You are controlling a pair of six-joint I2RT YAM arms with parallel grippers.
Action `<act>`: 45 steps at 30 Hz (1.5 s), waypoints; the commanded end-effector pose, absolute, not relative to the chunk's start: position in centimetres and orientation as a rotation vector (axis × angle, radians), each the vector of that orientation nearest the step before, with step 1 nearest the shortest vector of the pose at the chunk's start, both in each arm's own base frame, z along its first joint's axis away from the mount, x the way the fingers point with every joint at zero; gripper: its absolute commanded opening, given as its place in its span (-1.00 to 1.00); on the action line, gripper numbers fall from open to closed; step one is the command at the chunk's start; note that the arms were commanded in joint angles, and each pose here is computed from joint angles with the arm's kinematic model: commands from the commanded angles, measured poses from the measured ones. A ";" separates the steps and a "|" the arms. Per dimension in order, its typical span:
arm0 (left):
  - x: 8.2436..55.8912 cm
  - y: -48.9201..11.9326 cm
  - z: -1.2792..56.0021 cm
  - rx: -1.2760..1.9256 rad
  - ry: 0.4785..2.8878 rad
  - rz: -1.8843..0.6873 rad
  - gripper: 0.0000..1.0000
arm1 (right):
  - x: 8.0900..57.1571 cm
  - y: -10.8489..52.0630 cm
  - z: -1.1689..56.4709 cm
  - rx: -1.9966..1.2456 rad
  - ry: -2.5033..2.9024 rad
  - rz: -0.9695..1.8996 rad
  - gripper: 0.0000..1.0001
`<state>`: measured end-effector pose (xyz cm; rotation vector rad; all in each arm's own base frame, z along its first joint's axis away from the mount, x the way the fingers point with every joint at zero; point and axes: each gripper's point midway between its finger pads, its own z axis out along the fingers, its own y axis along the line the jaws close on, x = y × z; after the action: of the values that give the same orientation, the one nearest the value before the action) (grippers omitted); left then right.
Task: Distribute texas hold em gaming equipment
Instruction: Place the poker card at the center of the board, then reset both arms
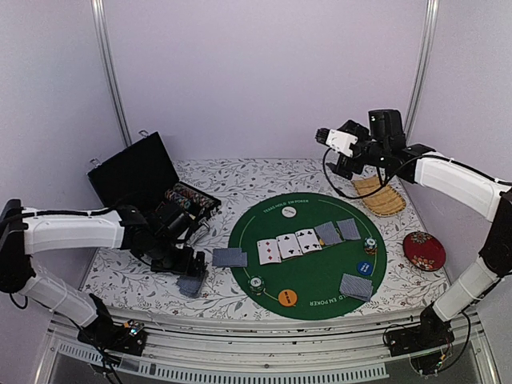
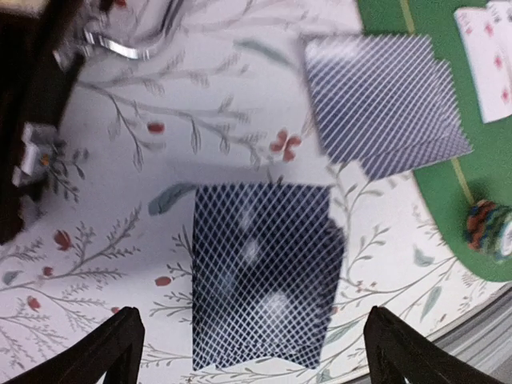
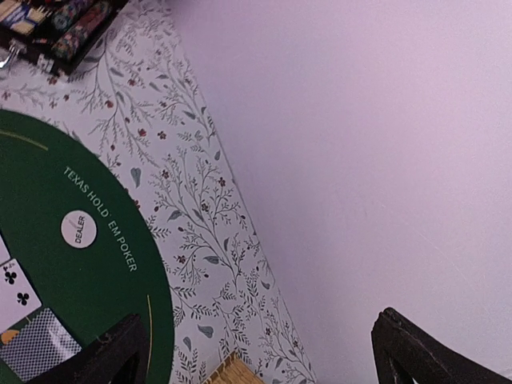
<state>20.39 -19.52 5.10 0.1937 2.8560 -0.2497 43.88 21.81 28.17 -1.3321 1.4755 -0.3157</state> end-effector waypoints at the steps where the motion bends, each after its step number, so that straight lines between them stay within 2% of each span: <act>1: 26.0 -18.0 12.0 0.139 2.574 -0.209 0.97 | 43.3 19.4 36.3 -0.990 1.406 -0.089 0.98; 4: 30.5 -15.2 17.9 0.037 2.317 -0.160 0.97 | 42.5 15.4 38.6 -0.745 1.421 0.009 0.98; 9: 34.2 -6.6 27.1 -0.213 1.869 -0.046 0.97 | 41.4 6.7 36.6 -0.383 1.499 0.040 0.98; 11: 33.8 -1.9 28.2 -0.361 1.714 0.059 0.97 | 40.3 2.9 35.0 -0.223 1.488 0.045 0.98; 15: 31.0 5.9 26.1 -0.610 1.495 0.213 0.97 | 38.4 -1.5 29.1 -0.017 1.513 -0.043 0.98; 19: 30.3 7.9 21.5 -0.660 1.468 0.212 0.97 | 37.7 -2.8 23.5 0.053 1.554 -0.090 0.98; 22: 31.2 7.7 17.9 -0.620 1.541 0.241 0.97 | 37.2 -2.8 20.2 0.072 1.563 -0.075 0.98; 25: 32.7 7.3 15.3 -0.567 1.616 0.269 0.97 | 37.6 -2.0 19.2 0.050 1.588 -0.017 0.98; 28: 34.5 6.1 15.5 -0.465 1.640 0.255 0.97 | 37.2 -0.5 19.1 -0.022 1.546 0.051 0.98; 37: 34.8 4.8 18.0 -0.259 1.448 0.243 0.97 | 34.1 1.8 17.6 -0.164 1.423 0.090 0.98; 45: 36.0 3.3 16.5 -0.156 1.502 0.195 0.97 | 37.7 2.0 15.9 -0.181 1.557 0.121 0.98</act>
<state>35.86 3.68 14.06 -0.2069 1.5940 0.2107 35.82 1.79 15.62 -0.1654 1.5282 0.1073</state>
